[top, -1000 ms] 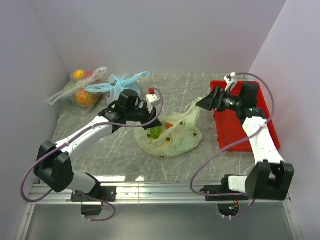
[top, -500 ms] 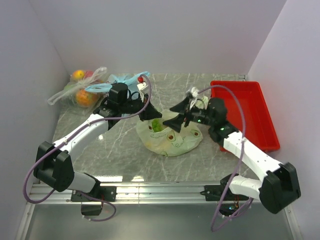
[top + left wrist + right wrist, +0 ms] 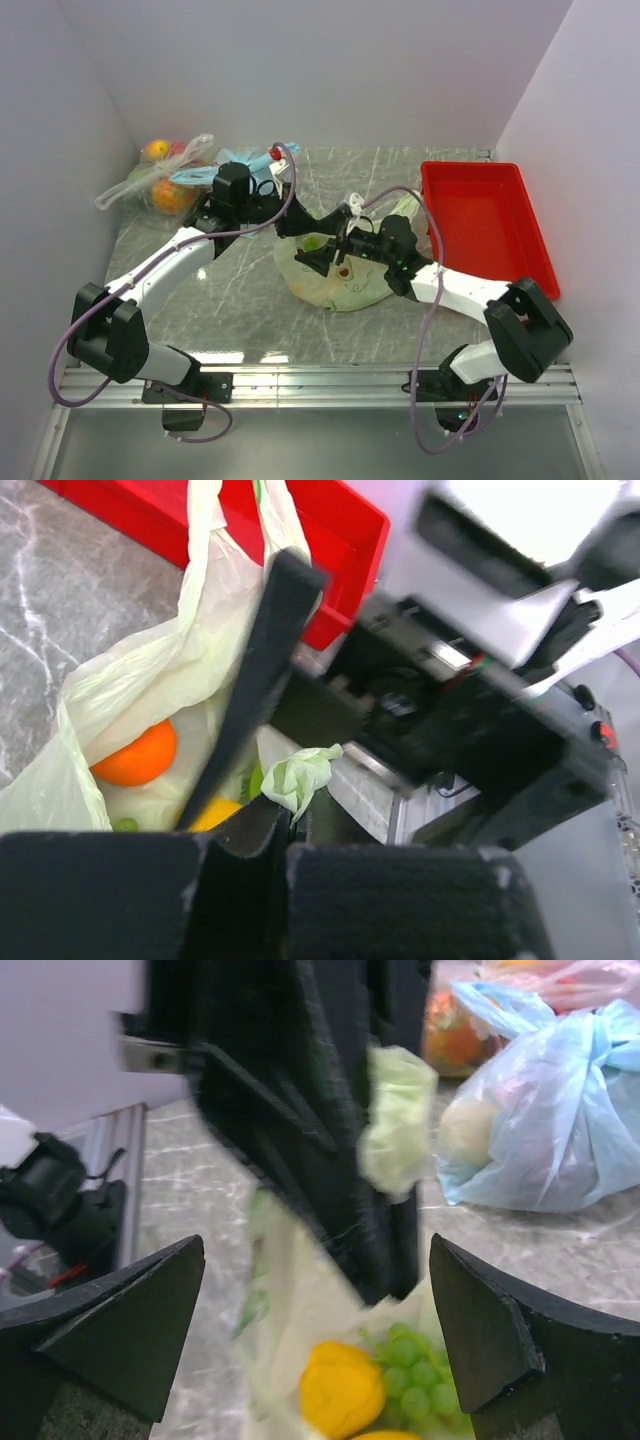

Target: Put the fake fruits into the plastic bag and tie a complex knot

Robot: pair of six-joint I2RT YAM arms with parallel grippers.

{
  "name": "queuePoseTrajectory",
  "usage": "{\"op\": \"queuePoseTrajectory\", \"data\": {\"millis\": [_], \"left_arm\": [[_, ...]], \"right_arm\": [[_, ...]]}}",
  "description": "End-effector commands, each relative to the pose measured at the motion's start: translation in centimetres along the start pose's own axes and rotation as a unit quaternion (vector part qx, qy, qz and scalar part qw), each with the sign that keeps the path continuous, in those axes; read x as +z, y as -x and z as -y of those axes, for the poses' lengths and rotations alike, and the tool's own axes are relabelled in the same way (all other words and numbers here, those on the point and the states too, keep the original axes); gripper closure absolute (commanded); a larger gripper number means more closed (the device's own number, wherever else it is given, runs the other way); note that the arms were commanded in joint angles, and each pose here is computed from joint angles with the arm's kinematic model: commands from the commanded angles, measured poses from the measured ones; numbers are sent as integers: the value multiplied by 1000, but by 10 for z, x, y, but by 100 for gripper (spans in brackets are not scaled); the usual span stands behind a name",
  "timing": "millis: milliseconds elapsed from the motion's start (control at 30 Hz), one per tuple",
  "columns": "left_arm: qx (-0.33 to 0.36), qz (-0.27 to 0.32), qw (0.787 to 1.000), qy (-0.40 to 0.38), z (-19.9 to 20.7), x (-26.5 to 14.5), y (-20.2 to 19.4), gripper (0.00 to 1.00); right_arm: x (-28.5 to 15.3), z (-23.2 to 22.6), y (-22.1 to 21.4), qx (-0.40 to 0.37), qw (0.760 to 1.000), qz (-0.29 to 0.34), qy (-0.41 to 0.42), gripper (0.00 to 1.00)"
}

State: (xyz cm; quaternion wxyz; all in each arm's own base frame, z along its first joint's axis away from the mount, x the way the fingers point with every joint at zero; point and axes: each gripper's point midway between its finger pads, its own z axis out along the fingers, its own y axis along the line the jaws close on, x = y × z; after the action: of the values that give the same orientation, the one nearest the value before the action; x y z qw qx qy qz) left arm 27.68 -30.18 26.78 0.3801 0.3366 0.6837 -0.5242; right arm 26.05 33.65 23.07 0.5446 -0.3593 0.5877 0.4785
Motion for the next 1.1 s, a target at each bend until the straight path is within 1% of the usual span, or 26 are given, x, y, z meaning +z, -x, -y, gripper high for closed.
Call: {"op": "queuePoseTrajectory", "data": {"millis": [0, 67, 100, 167, 200, 267, 300, 333, 367, 400, 467, 500, 533, 567, 633, 667, 700, 733, 767, 800, 867, 900, 933, 1000, 1033, 1067], "left_arm": [[11, 15, 999, -31, 11, -3, 11, 99], [17, 21, 999, -35, 14, -6, 17, 100], [19, 21, 999, -40, 17, -7, 19, 99], [26, 23, 999, -41, 20, -10, 23, 99], [27, 23, 998, -42, 21, -11, 24, 99], [31, 22, 998, -41, 21, -12, 25, 99], [33, 23, 998, -40, 22, -13, 26, 100], [31, 24, 998, -39, 21, -14, 27, 100], [33, 27, 998, -38, 21, -15, 28, 99], [34, 30, 998, -35, 19, -15, 30, 100], [32, 33, 999, -25, 15, -16, 31, 99], [29, 31, 999, -21, 12, -16, 29, 99], [33, 30, 999, -16, 9, -17, 28, 100], [31, 29, 999, -11, 6, -17, 26, 99], [31, 25, 999, -3, 1, -17, 22, 100], [28, 27, 999, 10, -5, -17, 21, 98], [29, 31, 999, 16, -7, -18, 23, 83], [29, 35, 999, 23, -10, -19, 25, 71], [29, 43, 998, 45, -16, -21, 28, 60], [32, 48, 997, 58, -20, -25, 33, 45], [36, 61, 993, 95, -34, -40, 39, 35], [44, 73, 990, 112, -35, -51, 46, 28], [41, 74, 988, 131, -45, -65, 42, 26], [52, 69, 987, 132, -43, -79, 37, 24], [61, 52, 986, 143, -49, -86, 23, 24], [49, 32, 988, 145, -46, -89, 8, 23]], "right_arm": [[20, 18, 14, -43, 998, 31, -16, 0], [27, 29, 7, -43, 998, 21, -31, 1], [30, 36, -7, -37, 999, 6, -37, 3], [34, 44, -16, -29, 999, -5, -45, 6], [36, 49, -28, -16, 999, -17, -48, 11], [37, 54, -36, 18, 998, -26, -54, 17], [38, 55, -44, 34, 997, -34, -56, 24], [37, 55, -49, 47, 996, -38, -58, 28], [38, 54, -55, 73, 995, -43, -58, 35], [37, 54, -58, 87, 993, -44, -62, 57], [36, 55, -66, 138, 986, -46, -78, 74], [37, 54, -67, 158, 983, -47, -82, 90], [39, 53, -66, 176, 980, -46, -84, 96], [41, 51, -67, 213, 972, -45, -89, 100], [46, 54, -65, 248, 961, -34, -114, 100], [48, 54, -68, 291, 948, -33, -124, 100], [52, 53, -70, 313, 940, -32, -134, 100], [54, 49, -69, 349, 927, -28, -134, 100], [56, 43, -71, 360, 924, -31, -127, 100], [56, 39, -71, 365, 922, -32, -124, 100], [55, 33, -71, 368, 921, -31, -123, 100], [54, 33, -71, 369, 921, -30, -125, 100], [52, 34, -73, 365, 922, -31, -127, 100], [50, 32, -71, 358, 925, -31, -126, 100], [48, 32, -72, 357, 925, -32, -126, 100], [48, 29, -68, 355, 927, -29, -118, 100]]}}
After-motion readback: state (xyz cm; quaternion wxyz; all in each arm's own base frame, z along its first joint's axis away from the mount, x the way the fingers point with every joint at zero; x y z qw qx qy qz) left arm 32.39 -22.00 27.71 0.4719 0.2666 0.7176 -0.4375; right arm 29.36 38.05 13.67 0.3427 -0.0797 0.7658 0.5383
